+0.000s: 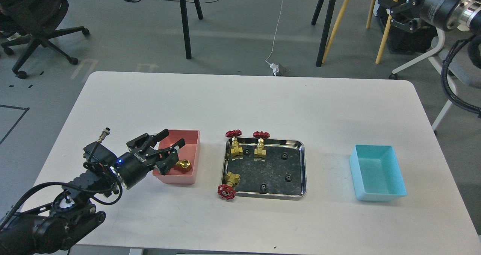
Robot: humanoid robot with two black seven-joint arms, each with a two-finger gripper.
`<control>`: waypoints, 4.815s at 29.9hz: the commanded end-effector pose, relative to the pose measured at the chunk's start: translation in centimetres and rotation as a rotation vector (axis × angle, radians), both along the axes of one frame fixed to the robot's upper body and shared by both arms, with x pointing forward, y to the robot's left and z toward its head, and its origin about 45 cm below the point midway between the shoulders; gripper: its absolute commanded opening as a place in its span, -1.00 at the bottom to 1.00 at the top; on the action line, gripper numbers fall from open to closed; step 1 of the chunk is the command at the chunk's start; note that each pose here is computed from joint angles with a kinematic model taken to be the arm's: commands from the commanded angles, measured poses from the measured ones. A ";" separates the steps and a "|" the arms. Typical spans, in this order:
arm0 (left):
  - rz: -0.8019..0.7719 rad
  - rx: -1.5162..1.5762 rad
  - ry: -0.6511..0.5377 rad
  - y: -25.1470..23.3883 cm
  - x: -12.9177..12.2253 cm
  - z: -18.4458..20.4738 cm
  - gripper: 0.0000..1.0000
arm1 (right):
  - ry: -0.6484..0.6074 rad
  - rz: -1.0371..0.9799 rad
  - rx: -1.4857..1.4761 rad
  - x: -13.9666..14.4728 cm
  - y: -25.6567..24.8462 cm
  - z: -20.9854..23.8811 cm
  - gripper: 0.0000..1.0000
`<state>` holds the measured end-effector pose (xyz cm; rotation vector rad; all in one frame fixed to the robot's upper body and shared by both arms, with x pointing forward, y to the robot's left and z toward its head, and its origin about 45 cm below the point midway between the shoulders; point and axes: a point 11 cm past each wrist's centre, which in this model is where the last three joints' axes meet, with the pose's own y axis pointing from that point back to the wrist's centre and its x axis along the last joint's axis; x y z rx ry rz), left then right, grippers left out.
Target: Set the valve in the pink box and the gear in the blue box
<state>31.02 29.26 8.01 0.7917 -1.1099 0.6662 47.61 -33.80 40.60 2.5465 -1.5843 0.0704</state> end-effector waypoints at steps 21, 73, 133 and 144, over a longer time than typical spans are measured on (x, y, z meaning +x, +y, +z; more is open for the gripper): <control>0.183 -1.114 0.200 10.6 14.3 30.8 0.91 | -0.040 0.666 -0.880 -5.2 12.0 -9.2 0.99; 0.285 -1.143 -0.091 17.2 13.0 38.2 0.98 | -0.012 1.435 -1.593 -12.8 21.2 -30.5 0.43; 0.316 -1.138 -0.104 18.2 12.9 38.0 0.98 | -0.044 1.443 -1.692 -11.7 20.9 -28.8 -0.73; 0.321 -1.134 -0.091 18.0 13.1 37.4 0.98 | -0.021 1.191 -1.548 -8.3 14.2 -19.8 -0.75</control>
